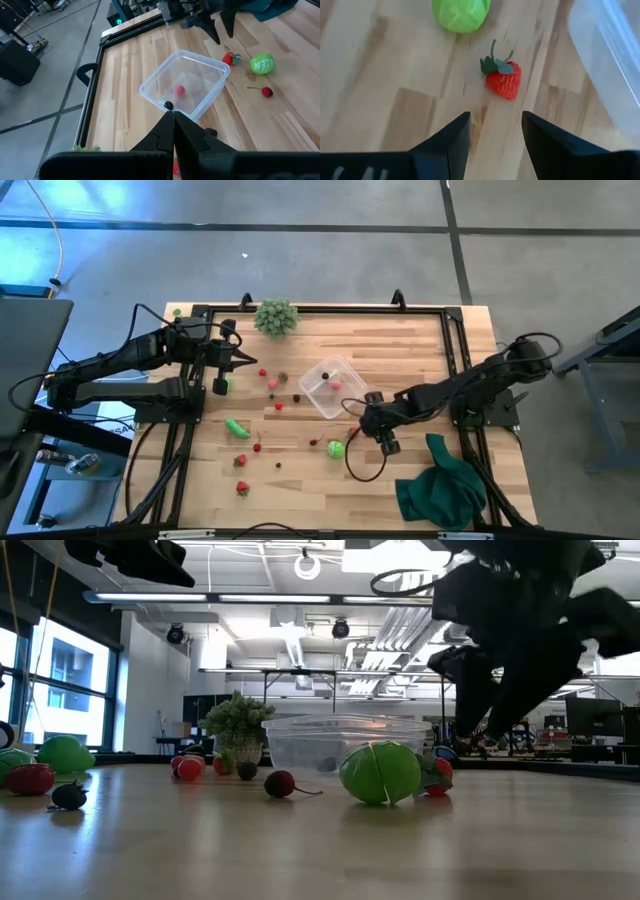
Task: Pick and placing Produce into tupperware
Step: Put the red strawberry into the transparent bin
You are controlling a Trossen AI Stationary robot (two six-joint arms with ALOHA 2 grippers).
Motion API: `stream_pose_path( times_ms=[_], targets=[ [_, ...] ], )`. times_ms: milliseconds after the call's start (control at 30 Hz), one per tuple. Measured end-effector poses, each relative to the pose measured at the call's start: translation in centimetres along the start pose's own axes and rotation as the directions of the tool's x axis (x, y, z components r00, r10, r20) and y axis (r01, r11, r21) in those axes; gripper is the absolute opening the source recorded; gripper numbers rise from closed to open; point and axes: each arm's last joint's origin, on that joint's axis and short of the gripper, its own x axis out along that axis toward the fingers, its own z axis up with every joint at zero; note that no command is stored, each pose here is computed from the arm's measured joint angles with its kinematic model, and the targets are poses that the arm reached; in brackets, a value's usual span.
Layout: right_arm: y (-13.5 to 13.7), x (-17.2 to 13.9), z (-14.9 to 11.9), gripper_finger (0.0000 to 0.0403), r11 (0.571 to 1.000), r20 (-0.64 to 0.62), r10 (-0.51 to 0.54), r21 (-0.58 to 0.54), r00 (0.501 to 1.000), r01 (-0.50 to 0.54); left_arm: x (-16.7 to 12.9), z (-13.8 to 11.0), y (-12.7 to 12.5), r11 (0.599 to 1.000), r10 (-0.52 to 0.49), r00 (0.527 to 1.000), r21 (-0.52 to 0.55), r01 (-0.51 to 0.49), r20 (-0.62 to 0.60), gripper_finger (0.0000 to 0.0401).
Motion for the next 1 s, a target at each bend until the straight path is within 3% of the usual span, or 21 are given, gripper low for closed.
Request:
stream_pose_path(
  times_ms=[267,567,1000],
  targets=[
    [-2.1,0.7,-0.4,0.017,0.985,-0.034,-0.017,-0.17,0.999,0.011,0.0,0.0,0.0,1.0,0.0,1.0,0.0,0.0,0.0,0.0001],
    [-3.6,0.6,-0.1,0.017,0.953,0.039,0.035,-0.302,0.999,-0.021,0.0,0.0,0.0,1.0,0.0,1.0,0.0,0.0,0.0,0.0001],
    [-3.5,2.9,0.0,0.017,0.925,0.044,0.115,-0.37,0.992,-0.091,0.0,0.0,0.0,1.0,0.0,1.0,0.0,0.0,0.0,0.0001]
  ],
)
